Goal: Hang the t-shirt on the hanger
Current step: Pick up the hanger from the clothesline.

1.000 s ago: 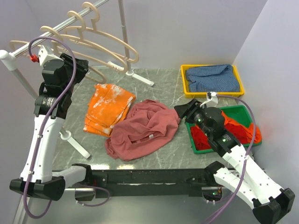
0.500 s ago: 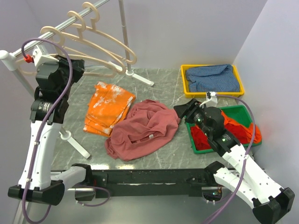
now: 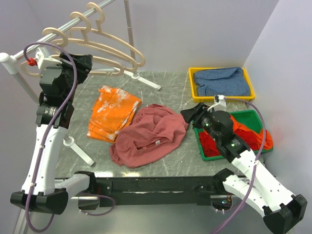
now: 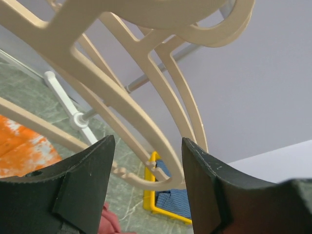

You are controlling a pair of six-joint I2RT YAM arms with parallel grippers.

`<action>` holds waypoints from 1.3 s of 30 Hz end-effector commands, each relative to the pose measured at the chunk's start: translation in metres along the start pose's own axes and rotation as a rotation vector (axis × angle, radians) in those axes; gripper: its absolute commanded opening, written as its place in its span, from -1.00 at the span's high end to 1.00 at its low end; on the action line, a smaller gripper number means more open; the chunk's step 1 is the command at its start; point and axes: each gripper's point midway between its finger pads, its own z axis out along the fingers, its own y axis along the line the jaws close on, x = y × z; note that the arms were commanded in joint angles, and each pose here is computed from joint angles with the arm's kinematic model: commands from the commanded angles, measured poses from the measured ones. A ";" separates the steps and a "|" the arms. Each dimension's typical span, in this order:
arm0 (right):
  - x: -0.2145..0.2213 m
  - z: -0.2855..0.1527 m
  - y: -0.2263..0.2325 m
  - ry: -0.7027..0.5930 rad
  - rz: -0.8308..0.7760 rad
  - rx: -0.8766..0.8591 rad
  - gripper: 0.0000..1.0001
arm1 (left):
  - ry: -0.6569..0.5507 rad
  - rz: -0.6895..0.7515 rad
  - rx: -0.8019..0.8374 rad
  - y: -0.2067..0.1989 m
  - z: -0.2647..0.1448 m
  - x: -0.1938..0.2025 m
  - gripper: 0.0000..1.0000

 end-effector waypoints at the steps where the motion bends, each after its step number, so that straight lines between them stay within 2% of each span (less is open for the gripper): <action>1: -0.022 -0.007 0.019 -0.050 -0.013 -0.049 -0.36 | -0.027 -0.089 0.100 -0.019 0.013 -0.006 -0.25; 8: -0.022 -0.008 0.020 -0.049 -0.016 -0.052 -0.38 | -0.069 -0.179 0.101 -0.013 0.025 -0.007 -0.19; 14: -0.022 -0.009 0.019 -0.050 -0.014 -0.051 -0.40 | -0.108 -0.210 0.155 -0.020 0.024 -0.014 -0.04; 20: -0.022 -0.010 0.018 -0.055 -0.016 -0.046 -0.40 | -0.104 -0.216 0.175 -0.025 0.024 -0.015 0.33; 21: -0.022 -0.010 0.018 -0.055 -0.016 -0.046 -0.40 | -0.106 -0.218 0.177 -0.027 0.023 -0.016 0.46; 25: -0.022 -0.009 0.019 -0.050 -0.017 -0.051 -0.41 | -0.113 -0.190 0.191 -0.035 0.015 -0.023 0.65; 31: -0.023 -0.007 0.020 -0.051 -0.020 -0.053 -0.41 | -0.093 -0.176 0.201 -0.037 -0.004 -0.023 0.64; 39: -0.021 -0.004 0.016 -0.041 -0.044 -0.030 -0.46 | 0.059 -0.161 0.235 -0.025 -0.039 0.015 0.66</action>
